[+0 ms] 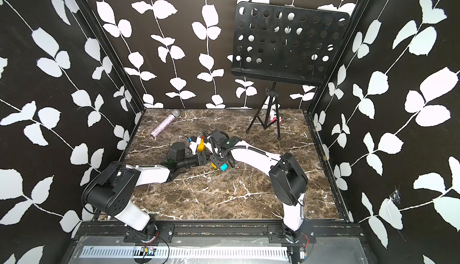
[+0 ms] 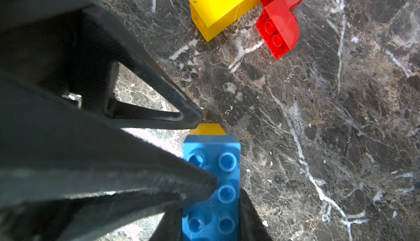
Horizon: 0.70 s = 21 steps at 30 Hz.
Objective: Assemble the letter r with lego
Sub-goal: Assemble the lego brick with the lego brick.
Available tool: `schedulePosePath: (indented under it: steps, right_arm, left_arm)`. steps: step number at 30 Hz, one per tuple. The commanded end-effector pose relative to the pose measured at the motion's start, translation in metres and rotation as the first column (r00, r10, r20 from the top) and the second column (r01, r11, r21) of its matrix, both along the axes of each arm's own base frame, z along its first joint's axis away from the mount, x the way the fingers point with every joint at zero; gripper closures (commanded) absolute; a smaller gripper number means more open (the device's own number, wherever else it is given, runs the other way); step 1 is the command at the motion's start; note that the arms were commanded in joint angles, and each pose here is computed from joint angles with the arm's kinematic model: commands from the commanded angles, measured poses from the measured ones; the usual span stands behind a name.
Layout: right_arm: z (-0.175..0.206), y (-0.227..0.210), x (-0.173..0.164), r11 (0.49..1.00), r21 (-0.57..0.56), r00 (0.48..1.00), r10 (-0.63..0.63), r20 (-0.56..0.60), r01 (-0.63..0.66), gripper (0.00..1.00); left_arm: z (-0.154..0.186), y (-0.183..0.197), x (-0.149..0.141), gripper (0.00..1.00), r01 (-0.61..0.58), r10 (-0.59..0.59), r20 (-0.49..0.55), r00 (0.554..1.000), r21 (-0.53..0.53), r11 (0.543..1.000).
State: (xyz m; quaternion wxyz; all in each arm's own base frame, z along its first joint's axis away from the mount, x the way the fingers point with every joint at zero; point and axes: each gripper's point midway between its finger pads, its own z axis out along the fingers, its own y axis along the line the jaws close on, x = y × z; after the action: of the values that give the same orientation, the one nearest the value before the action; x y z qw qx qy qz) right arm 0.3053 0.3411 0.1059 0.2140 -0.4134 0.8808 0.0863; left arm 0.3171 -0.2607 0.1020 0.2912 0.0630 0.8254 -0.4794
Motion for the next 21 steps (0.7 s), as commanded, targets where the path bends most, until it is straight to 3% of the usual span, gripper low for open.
schedulePosePath:
  steps: [1, 11, 21]
  right_arm:
    - [-0.028, -0.024, -0.025, 0.991, -0.13, 0.993, 0.013, -0.114, -0.028, 1.0]
    - [-0.038, -0.04, -0.033, 0.983, -0.18, 0.993, 0.001, -0.122, -0.023, 1.0]
    - [-0.072, -0.06, -0.051, 0.964, -0.264, 0.98, -0.025, -0.199, -0.029, 1.0]
  left_arm:
    - [-0.041, 0.013, -0.009, 0.53, -0.037, 0.046, -0.109, 0.993, 0.09, 0.995]
    - [-0.058, 0.019, -0.019, 0.59, -0.046, 0.059, -0.138, 0.989, 0.096, 0.994]
    - [-0.085, 0.033, -0.04, 0.6, -0.086, 0.104, -0.186, 0.977, 0.1, 0.991]
